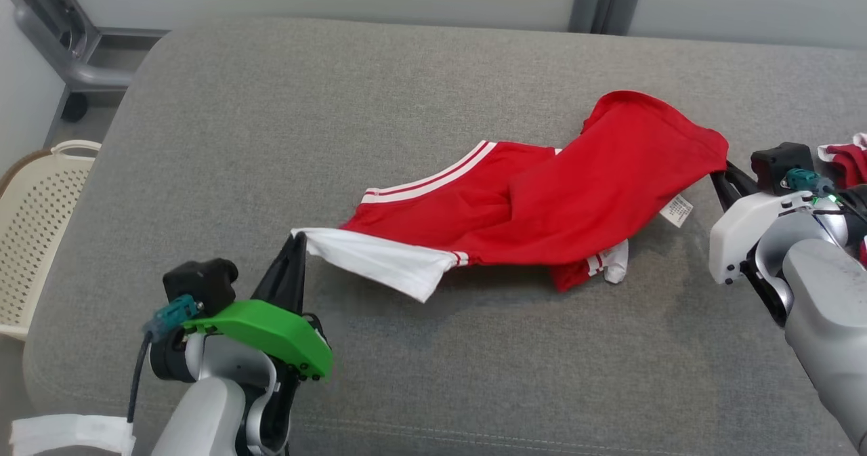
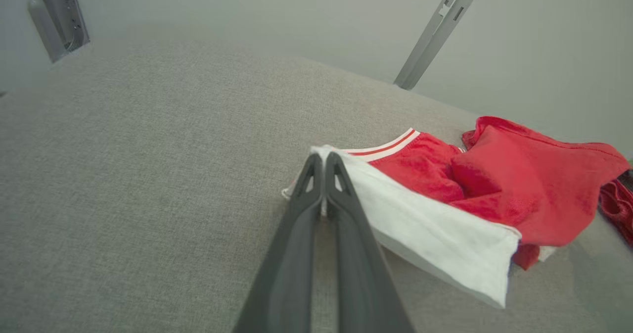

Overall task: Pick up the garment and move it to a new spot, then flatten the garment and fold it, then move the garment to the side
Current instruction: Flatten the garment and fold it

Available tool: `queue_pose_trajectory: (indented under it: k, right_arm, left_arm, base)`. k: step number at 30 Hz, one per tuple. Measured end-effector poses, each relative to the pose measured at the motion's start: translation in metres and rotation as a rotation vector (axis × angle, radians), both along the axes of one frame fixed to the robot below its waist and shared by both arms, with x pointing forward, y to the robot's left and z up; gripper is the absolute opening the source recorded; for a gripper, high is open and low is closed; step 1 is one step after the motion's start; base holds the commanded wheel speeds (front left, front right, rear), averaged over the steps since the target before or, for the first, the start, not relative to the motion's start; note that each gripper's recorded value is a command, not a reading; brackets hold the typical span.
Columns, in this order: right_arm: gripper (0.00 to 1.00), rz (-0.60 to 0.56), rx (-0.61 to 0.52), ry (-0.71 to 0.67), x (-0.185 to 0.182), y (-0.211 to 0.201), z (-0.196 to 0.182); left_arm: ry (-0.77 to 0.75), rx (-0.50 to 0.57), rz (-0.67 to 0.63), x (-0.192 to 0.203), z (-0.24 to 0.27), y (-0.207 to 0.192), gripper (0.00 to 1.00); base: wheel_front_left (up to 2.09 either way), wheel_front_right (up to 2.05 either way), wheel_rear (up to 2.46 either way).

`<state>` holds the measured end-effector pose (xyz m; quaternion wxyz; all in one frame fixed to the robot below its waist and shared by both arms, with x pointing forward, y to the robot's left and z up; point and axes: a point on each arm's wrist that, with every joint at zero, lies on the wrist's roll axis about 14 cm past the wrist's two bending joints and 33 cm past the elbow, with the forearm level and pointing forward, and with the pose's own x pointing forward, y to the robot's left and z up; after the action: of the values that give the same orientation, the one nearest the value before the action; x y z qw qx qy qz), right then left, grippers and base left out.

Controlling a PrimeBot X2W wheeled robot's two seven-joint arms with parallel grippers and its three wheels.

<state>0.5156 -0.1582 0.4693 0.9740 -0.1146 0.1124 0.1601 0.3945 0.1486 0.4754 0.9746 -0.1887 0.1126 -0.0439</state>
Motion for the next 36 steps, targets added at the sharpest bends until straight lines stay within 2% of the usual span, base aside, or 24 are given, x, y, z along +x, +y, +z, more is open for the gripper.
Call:
queue_pose_trajectory:
  k: [5,7,14,18,22,29,31,33,36]
  right_arm:
    - [0.0,-0.013,0.036,-0.072,-0.003,-0.006,0.034]
    - [0.0,-0.02,0.056,-0.094,-0.006,-0.008,0.046]
    - [0.0,-0.068,0.133,-0.171,-0.02,-0.025,0.091]
    - [0.0,-0.094,0.178,-0.212,-0.025,-0.034,0.114]
    - [0.0,-0.113,0.198,-0.199,-0.024,-0.037,0.118]
    - [0.0,-0.118,0.247,-0.175,0.012,-0.023,0.124]
    - [0.0,-0.134,0.223,-0.182,0.028,-0.029,0.129]
    - [0.0,-0.149,0.23,-0.218,0.047,-0.034,0.144]
    - [0.0,-0.173,0.244,-0.262,0.075,-0.039,0.16]
  left_arm:
    - [-0.136,-0.023,0.008,0.014,0.05,0.0,0.0]
    - [-0.188,0.027,0.01,0.02,0.067,0.002,0.0]
    - [-0.372,0.044,0.004,0.047,0.13,-0.01,0.0]
    - [-0.433,0.035,-0.009,0.062,0.156,-0.019,0.0]
    - [-0.458,0.005,-0.018,0.084,0.171,-0.024,0.0]
    - [-0.478,0.109,-0.057,0.146,0.184,-0.021,0.0]
    - [-0.502,0.067,-0.085,0.165,0.196,-0.026,0.0]
    - [-0.546,0.119,-0.124,0.184,0.211,-0.03,0.0]
    - [-0.589,0.072,-0.113,0.212,0.229,-0.023,0.0]
  base:
    - [0.0,0.0,0.0]
    - [0.0,0.0,0.0]
    - [0.0,0.0,0.0]
    - [0.0,0.0,0.0]
    - [0.0,0.0,0.0]
    - [0.0,0.0,0.0]
    - [0.0,0.0,0.0]
    - [0.0,0.0,0.0]
    - [0.0,0.0,0.0]
